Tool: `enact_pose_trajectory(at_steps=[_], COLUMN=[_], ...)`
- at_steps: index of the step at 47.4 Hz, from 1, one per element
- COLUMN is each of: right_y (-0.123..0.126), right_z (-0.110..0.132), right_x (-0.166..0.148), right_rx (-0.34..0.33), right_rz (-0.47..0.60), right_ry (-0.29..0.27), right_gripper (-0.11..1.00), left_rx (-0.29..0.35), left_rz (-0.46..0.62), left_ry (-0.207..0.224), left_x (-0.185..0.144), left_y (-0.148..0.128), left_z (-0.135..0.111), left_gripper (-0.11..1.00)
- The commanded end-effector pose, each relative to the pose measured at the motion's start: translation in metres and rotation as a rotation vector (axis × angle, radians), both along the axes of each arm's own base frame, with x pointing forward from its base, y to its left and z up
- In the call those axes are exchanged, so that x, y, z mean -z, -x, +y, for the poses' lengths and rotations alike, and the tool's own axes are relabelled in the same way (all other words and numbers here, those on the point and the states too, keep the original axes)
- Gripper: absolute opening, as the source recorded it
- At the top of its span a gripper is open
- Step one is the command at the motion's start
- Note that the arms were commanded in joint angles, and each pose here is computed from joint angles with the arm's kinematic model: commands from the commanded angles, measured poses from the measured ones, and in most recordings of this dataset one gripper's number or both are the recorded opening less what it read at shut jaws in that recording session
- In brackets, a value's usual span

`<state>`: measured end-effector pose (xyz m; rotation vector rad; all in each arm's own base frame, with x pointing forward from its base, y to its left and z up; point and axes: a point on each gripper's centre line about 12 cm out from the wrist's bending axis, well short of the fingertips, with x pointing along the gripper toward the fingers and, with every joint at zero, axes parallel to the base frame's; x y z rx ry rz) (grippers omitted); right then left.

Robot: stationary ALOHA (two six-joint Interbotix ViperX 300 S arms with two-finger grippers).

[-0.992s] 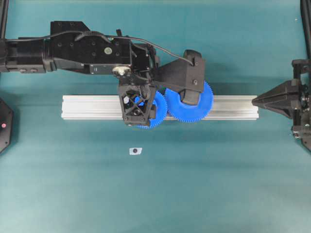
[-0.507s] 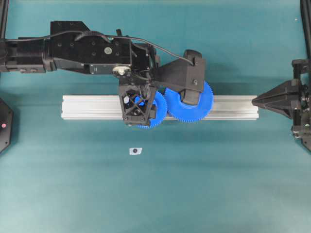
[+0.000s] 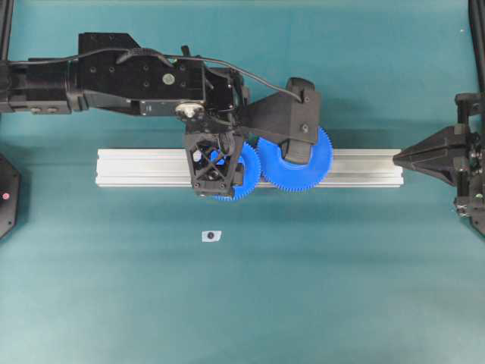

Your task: Find the location of the shaft and insert the small gear.

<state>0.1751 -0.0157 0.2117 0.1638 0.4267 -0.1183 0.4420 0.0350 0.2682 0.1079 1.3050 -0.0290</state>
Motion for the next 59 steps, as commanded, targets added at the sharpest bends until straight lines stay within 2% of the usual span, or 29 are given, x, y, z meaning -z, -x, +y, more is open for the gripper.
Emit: enact_pose_trajectory(at_steps=[1, 59], right_y=[-0.0022, -0.0016], right_z=[-0.0007, -0.0007], right_x=[-0.004, -0.0022], right_rx=[0.007, 0.006], right_rz=[-0.013, -0.008], right_ry=[-0.009, -0.006], right_gripper=[0.04, 0.04], left_rx=[-0.003, -0.006], left_rz=[-0.064, -0.056], left_ry=[-0.006, -0.007], left_x=[-0.0244, -0.024], left_y=[0.0017, 0.0021], left_z=[0.0007, 0.001], left_gripper=[0.83, 0.83])
